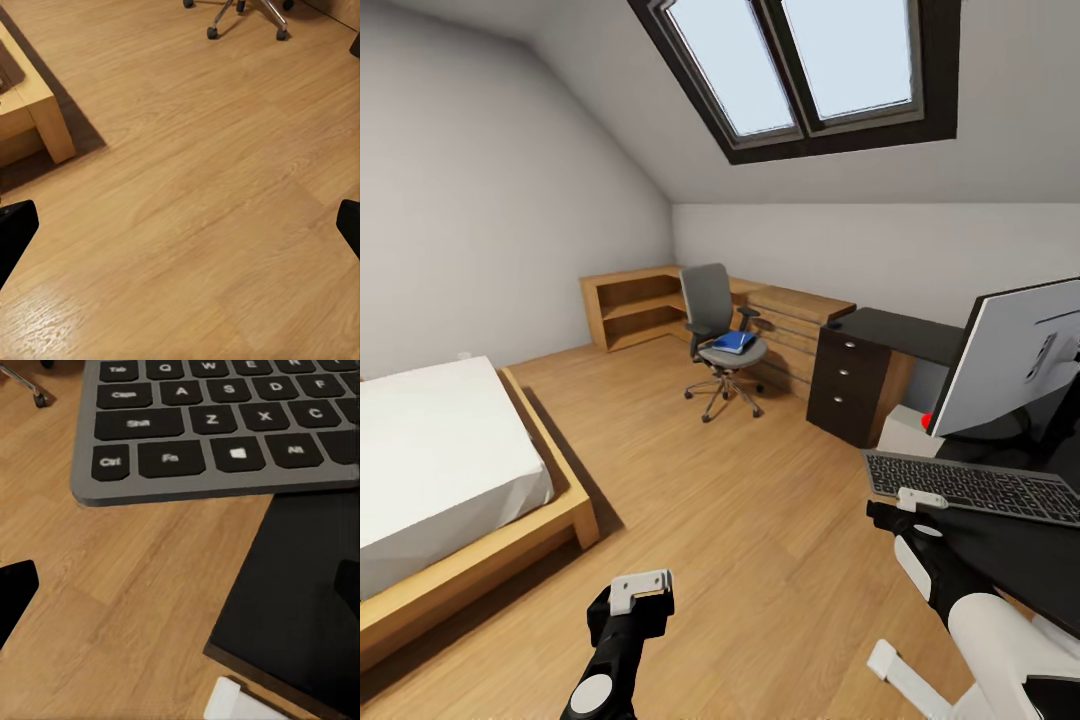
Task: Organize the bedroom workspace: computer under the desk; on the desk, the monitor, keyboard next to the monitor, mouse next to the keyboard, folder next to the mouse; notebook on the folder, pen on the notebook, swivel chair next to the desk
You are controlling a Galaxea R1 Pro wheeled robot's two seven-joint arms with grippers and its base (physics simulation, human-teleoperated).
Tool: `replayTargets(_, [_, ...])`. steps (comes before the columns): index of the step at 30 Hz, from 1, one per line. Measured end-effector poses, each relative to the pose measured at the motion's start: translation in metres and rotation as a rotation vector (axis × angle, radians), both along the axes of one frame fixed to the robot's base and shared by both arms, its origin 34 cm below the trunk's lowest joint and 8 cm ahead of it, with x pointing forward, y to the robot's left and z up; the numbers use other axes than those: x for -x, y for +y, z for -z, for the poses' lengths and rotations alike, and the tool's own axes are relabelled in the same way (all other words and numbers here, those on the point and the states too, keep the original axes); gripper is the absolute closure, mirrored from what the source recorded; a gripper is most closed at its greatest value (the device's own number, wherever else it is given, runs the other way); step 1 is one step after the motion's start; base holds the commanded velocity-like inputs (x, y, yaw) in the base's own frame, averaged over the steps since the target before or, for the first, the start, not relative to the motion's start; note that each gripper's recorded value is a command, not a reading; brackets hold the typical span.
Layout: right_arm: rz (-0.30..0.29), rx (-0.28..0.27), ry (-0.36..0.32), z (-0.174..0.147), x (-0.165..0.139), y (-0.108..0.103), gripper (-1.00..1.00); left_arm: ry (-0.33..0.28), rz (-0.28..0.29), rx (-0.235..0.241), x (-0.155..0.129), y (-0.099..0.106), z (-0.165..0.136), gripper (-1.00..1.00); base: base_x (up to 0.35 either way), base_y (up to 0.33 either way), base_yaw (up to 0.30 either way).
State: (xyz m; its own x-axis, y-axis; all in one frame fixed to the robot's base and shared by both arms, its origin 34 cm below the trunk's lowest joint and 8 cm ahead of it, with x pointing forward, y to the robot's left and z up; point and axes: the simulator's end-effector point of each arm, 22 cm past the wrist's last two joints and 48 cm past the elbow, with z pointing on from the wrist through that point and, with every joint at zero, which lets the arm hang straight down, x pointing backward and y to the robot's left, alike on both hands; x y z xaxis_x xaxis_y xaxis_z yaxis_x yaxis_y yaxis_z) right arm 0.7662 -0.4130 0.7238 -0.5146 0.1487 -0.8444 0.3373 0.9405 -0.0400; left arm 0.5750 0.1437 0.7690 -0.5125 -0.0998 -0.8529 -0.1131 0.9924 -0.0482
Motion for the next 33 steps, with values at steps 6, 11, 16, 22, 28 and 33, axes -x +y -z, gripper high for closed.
replayTargets(6, [0.000,-0.001,0.000,0.000,0.000,0.000,-1.00,0.001,0.000,0.000,0.000,0.000,0.000,-1.00,-0.257,0.000,0.000])
replayTargets(11, [0.010,-0.016,0.005,0.003,0.002,0.000,-1.00,0.001,0.000,0.000,0.000,0.000,0.000,-1.00,-0.209,0.000,0.000])
replayTargets(16, [0.010,-0.016,0.000,0.001,0.001,-0.001,-1.00,0.001,0.000,0.000,0.000,0.000,0.000,-1.00,-0.066,0.000,0.000])
replayTargets(22, [0.010,-0.015,-0.004,-0.009,0.000,-0.002,-1.00,0.001,0.000,0.001,0.000,0.000,-0.009,-1.00,-0.011,0.000,0.000])
replayTargets(28, [0.011,-0.013,-0.008,-0.021,-0.001,-0.003,-1.00,0.002,-0.001,0.001,-0.001,0.000,-0.019,-1.00,-0.001,0.000,0.000])
replayTargets(33, [0.009,-0.011,-0.025,-0.038,-0.006,-0.004,-1.00,0.003,-0.001,0.002,-0.001,0.000,-0.027,-1.00,0.000,0.000,0.000])
